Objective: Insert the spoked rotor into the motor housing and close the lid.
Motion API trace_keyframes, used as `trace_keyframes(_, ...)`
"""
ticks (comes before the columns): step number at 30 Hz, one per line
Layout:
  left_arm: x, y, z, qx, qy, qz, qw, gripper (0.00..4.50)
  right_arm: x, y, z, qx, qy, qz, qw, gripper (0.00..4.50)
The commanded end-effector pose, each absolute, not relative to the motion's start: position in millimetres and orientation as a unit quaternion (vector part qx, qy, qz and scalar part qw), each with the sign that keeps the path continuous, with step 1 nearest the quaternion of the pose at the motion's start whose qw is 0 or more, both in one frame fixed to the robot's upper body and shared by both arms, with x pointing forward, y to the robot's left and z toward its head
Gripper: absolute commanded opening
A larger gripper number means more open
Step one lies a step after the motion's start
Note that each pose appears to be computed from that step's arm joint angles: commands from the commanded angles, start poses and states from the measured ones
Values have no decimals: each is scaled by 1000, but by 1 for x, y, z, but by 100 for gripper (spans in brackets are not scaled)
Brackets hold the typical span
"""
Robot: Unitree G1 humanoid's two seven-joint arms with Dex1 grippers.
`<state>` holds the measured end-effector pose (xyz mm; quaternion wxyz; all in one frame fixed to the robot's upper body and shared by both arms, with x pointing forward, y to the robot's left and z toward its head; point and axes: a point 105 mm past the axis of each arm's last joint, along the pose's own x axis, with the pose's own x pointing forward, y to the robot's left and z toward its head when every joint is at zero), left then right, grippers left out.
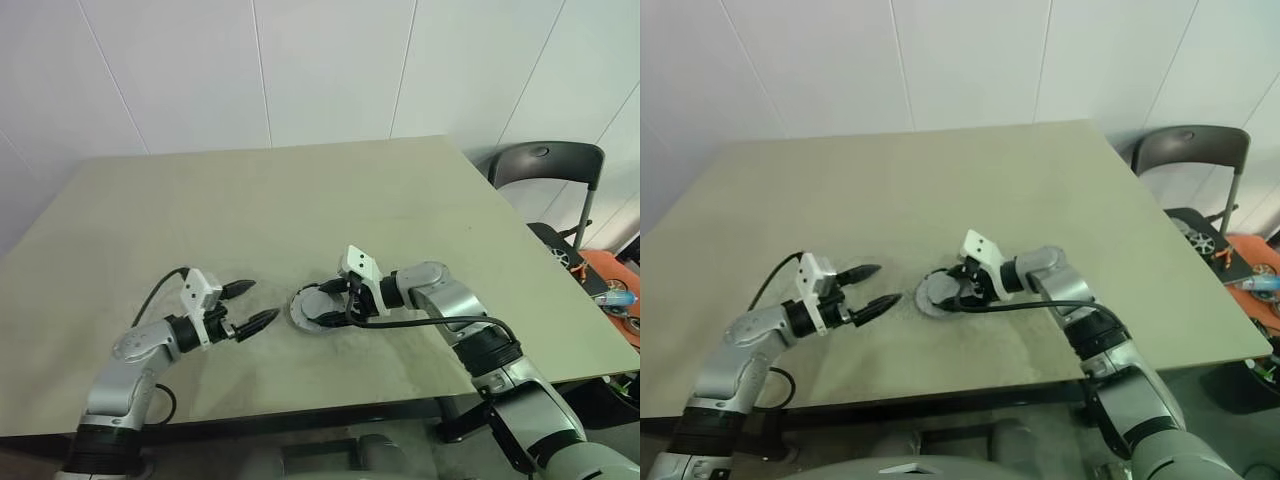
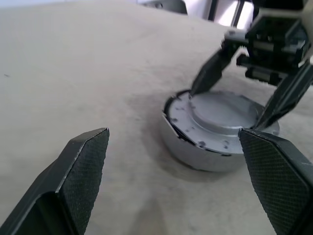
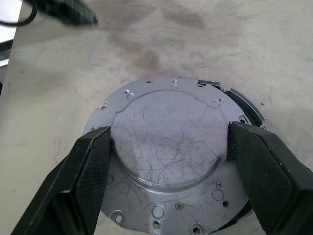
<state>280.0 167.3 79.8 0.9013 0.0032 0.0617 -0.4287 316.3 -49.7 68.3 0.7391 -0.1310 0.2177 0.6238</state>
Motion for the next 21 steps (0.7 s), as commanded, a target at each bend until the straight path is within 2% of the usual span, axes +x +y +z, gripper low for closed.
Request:
trace_keyframes(1, 284, 181, 90, 20, 41, -410, 911, 450, 322, -50, 58, -154, 226, 606, 747, 346)
trace_keyframes(5, 287, 183, 92, 22, 39, -404, 914, 450, 330, -40, 78, -121, 182, 609, 763, 346)
trace_keyframes(10, 288, 180, 95, 23, 40, -402, 915, 450, 351, -39, 93, -133, 132, 575, 796, 346)
trace_keyframes(17, 289, 174, 103, 25, 37, -401, 915, 450, 356, -39, 112, -96, 104, 578, 804, 346)
trace_keyframes(21, 289, 171, 106, 25, 37, -401, 915, 450, 345, -44, 100, -111, 136, 599, 781, 346)
